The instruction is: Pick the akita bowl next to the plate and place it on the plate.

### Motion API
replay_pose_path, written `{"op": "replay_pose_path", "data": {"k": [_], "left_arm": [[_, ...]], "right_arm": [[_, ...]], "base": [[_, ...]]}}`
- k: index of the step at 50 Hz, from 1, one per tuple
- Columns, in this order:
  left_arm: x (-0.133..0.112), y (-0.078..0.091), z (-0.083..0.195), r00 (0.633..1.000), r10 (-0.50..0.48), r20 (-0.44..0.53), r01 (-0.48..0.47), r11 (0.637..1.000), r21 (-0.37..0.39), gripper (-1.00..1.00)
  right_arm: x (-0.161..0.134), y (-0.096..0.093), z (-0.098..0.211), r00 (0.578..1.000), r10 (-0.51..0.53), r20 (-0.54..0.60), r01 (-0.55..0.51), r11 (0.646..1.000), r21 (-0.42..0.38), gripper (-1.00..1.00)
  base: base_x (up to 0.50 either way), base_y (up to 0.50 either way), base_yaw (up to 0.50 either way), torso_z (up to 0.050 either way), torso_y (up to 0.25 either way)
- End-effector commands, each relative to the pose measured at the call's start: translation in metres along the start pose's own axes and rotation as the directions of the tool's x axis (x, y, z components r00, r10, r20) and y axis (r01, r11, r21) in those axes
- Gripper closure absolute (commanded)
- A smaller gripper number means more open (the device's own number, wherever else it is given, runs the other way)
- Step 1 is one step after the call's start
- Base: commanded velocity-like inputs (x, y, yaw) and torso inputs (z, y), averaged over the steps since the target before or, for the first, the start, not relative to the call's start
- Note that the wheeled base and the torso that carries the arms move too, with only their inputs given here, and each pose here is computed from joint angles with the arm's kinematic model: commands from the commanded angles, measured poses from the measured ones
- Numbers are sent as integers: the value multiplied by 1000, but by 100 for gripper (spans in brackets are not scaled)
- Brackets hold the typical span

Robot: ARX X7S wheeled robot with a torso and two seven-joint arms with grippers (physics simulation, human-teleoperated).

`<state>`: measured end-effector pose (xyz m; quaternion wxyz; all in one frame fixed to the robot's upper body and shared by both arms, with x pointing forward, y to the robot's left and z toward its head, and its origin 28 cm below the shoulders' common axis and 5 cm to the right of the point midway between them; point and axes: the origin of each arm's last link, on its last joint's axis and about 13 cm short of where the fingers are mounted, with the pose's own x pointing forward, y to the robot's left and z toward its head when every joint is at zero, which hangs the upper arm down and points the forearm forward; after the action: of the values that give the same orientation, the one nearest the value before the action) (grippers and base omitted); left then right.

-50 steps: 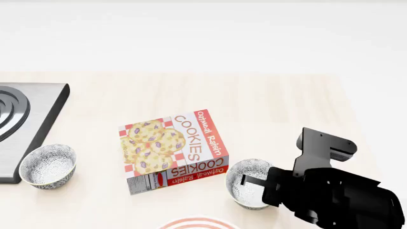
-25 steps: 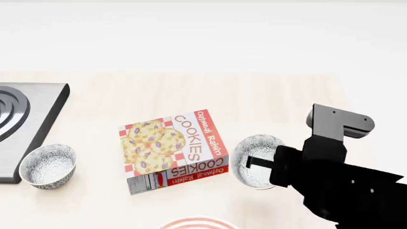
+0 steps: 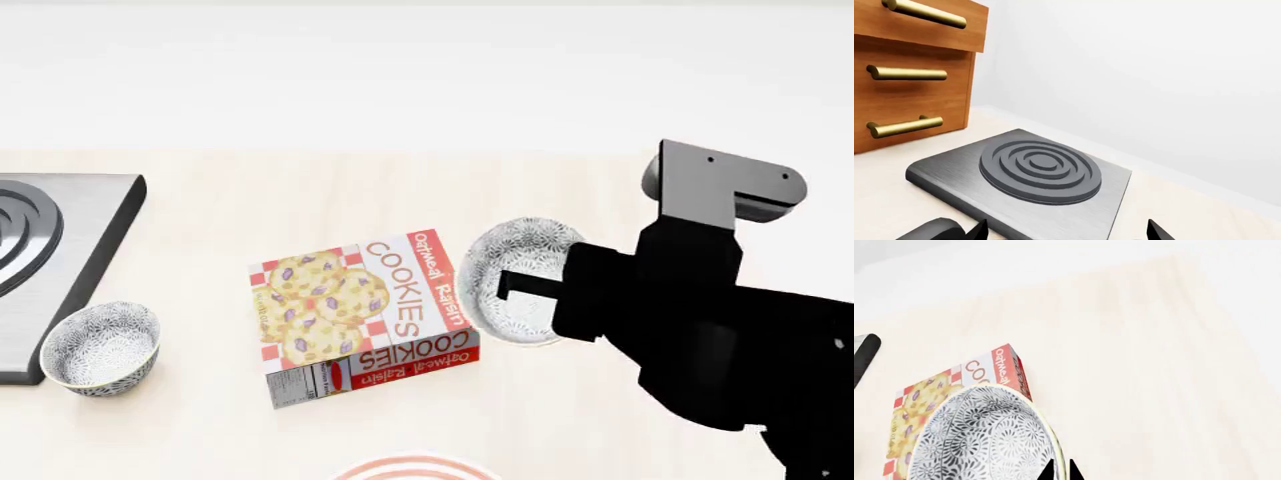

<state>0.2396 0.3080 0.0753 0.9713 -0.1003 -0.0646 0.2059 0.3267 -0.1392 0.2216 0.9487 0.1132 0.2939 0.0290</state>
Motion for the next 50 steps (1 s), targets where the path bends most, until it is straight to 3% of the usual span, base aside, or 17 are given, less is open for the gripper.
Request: {"op": "replay_pose_path", "data": {"k": [1,27,50], "left_arm": [[0,0,0,1000,1,-1,-1,1000,0,-100],[0,0,0,1000,2,0,-2,1000,-3,-100],[-1,0,1,1000,2,-1,-2,1000,-2,-100]], "right_arm": [[-22,10,9,997,79,-19,-80,997,-9,100],[-41,18,-17,938,294,-185,-297,955,9,100],[-30,19,-42,902,342,-263,-349,937,25,100]], "base": [[0,0,0,0,0],[0,0,0,0,0],[0,0,0,0,0]]}}
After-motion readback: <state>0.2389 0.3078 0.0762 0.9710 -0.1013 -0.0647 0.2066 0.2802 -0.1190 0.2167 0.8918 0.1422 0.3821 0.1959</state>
